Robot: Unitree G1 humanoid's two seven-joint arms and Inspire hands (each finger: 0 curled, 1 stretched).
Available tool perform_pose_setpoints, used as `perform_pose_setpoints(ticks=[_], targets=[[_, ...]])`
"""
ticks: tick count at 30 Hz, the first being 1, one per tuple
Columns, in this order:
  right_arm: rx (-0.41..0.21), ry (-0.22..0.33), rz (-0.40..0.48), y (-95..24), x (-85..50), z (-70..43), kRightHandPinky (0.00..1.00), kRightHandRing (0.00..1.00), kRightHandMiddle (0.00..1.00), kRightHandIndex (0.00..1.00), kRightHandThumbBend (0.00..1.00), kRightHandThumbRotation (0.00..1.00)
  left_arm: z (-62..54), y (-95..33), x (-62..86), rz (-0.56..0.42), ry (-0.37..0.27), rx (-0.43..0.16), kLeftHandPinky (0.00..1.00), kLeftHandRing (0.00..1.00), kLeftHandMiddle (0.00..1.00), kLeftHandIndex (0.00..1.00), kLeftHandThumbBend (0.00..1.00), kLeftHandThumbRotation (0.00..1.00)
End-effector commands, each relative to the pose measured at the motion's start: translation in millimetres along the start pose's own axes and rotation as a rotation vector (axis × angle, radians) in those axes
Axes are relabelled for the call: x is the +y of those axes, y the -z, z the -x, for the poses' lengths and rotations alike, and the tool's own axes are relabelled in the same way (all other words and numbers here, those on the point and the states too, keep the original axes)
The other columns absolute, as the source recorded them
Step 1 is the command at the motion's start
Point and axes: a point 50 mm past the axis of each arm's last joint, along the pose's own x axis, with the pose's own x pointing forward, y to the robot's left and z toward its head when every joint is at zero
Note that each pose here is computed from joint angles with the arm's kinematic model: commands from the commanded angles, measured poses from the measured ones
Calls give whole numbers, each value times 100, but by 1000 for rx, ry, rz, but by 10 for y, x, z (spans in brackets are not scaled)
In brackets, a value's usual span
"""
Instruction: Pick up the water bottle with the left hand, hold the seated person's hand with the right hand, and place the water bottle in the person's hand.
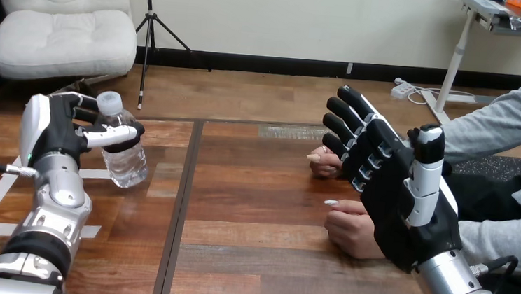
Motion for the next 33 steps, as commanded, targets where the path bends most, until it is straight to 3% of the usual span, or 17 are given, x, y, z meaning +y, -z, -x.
perform_pose_setpoints(ticks=[1,16,20,26,31,33], targets=[[-56,-16,63,-152,-54,-120,100,98,95,94,97,100,-94,-384,211,18,-61,-189,41,46,50,49,70,0],[-42,-30,189,-141,-168,-156,100,97,96,95,94,100,-96,-458,263,20,-58,-234,40,44,49,48,72,0],[-40,-36,276,-148,-222,-171,98,96,95,94,92,100,-93,-479,276,20,-57,-247,39,44,48,48,72,0],[-43,-19,498,-181,-340,-199,91,92,92,90,92,100,-83,-513,295,36,-52,-268,39,44,48,48,73,0],[-52,-18,522,-170,-350,-206,89,91,91,89,92,100,-78,-515,297,38,-50,-269,39,44,48,48,73,0],[-41,-21,672,-221,-449,-238,88,90,91,89,92,100,-73,-524,311,23,-52,-279,39,44,48,48,73,0]])
